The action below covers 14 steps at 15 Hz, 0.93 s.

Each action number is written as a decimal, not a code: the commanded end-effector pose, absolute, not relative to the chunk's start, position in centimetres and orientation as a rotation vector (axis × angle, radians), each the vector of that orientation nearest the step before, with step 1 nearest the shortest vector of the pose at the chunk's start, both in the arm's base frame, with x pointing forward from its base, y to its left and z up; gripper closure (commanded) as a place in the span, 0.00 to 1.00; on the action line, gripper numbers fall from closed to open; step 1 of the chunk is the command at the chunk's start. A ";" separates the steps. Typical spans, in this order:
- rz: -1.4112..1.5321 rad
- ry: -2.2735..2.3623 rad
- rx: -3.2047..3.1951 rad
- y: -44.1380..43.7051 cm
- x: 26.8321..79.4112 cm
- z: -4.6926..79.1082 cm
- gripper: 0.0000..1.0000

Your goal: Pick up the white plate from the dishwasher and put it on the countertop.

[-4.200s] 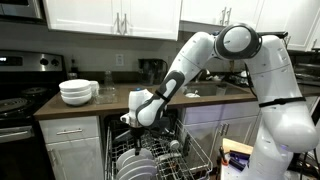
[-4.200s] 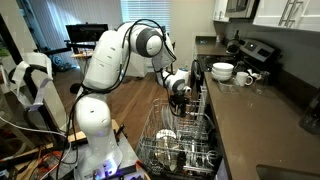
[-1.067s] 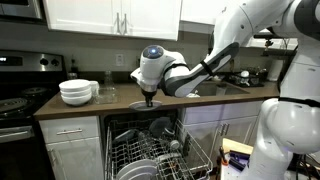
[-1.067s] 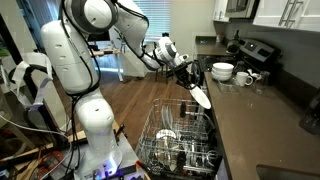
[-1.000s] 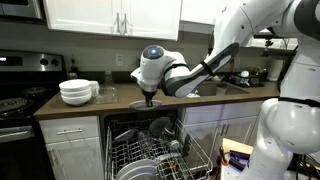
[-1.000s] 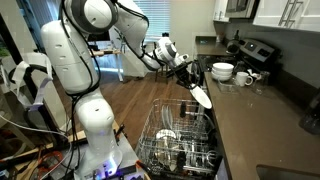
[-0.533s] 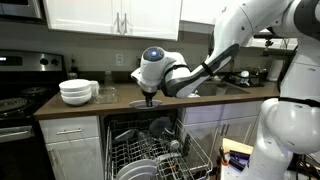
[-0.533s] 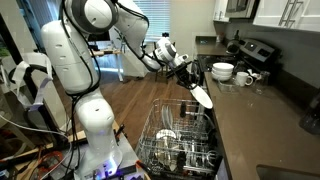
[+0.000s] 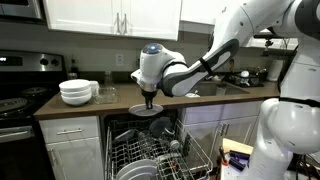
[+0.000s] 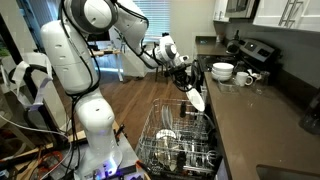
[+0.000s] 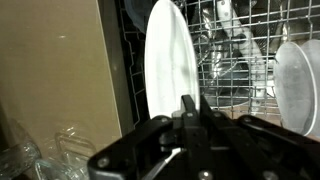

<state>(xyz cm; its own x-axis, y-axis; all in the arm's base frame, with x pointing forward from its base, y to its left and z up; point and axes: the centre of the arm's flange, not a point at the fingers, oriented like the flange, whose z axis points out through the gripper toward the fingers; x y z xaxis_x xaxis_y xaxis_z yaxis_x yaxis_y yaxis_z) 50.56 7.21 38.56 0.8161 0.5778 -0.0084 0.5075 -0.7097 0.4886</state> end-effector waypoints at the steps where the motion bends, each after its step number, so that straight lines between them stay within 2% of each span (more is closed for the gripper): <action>1: 0.201 0.839 2.518 8.1 49.4 41.0 0.94; 9: 0.213 0.830 2.414 10.6 47.3 43.7 0.94; 14: 0.248 0.836 2.311 9.1 48.1 43.2 0.94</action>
<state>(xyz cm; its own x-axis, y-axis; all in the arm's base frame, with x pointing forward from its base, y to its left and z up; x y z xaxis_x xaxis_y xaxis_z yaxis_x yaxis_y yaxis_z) 48.31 10.28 43.09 0.7793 0.6247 -0.0496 0.5269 -0.6104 0.5914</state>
